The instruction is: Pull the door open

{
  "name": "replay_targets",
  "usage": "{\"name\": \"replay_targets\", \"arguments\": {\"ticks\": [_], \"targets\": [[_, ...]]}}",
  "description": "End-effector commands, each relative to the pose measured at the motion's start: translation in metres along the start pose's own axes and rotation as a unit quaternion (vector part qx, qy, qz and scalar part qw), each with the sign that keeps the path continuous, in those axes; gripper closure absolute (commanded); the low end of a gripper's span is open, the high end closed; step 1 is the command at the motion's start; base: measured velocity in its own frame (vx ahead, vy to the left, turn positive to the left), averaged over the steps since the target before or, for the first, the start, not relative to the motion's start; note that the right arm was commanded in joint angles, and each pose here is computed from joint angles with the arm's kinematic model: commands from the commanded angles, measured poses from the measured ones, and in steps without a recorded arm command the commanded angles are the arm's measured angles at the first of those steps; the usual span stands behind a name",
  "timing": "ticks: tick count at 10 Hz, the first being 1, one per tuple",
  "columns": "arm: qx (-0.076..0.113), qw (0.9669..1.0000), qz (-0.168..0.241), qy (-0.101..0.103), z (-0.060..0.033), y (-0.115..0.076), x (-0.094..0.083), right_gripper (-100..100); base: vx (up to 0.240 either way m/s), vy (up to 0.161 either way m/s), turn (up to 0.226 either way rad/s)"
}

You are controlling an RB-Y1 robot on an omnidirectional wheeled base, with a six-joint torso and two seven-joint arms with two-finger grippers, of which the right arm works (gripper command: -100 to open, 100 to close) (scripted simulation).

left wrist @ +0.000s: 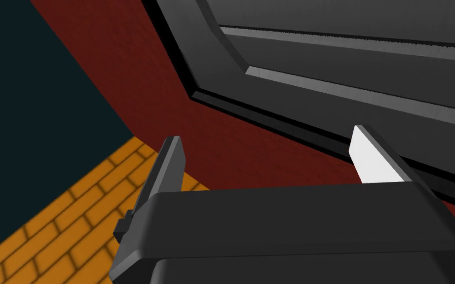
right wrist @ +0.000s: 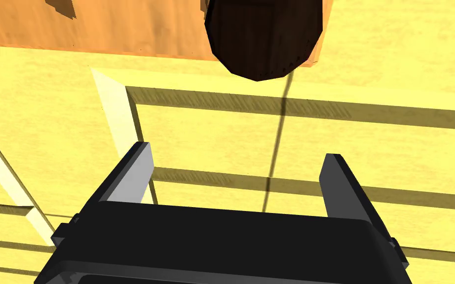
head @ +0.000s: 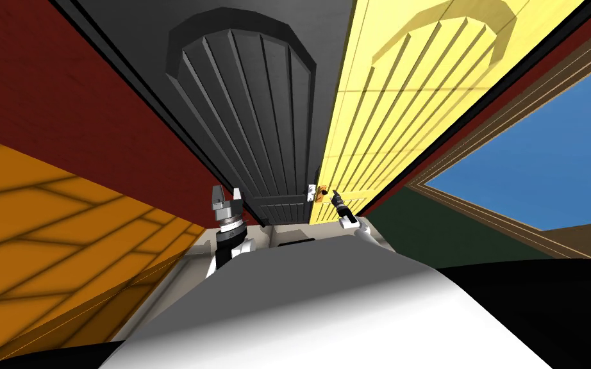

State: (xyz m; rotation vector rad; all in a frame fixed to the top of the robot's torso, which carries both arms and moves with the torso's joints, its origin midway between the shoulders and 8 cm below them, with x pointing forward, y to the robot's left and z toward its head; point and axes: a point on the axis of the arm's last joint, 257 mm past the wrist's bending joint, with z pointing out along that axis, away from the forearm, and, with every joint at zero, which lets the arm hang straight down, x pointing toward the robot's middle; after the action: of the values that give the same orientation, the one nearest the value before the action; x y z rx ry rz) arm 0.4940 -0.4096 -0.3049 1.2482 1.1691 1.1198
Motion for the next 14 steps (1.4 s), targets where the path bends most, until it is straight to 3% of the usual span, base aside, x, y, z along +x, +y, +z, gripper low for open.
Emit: {"name": "replay_targets", "arguments": {"ticks": [1,2,3,8,11,12,14], "targets": [[-0.01,0.9999,0.005,0.013,0.0093,0.008,0.017,-100,0.225,0.162,0.131],[-0.006,0.9999,0.003,0.008,0.0065,0.005,0.01,-100,0.109,0.073,0.022],[-0.006,0.9999,0.003,0.008,0.0065,0.005,0.01,100,-0.014,-0.008,-0.021],[-0.006,0.9999,0.003,0.008,0.0065,0.005,0.01,100,-0.023,-0.01,0.005],[0.008,1.0,-0.004,-0.002,-0.005,-0.006,-0.009,100,-0.141,-0.08,-0.074],[0.003,1.0,-0.001,0.008,-0.003,-0.001,0.001,-100,-0.204,-0.043,0.003],[-0.002,0.9998,0.003,0.022,-0.0041,0.003,0.013,-100,-0.218,0.013,0.038]]}}
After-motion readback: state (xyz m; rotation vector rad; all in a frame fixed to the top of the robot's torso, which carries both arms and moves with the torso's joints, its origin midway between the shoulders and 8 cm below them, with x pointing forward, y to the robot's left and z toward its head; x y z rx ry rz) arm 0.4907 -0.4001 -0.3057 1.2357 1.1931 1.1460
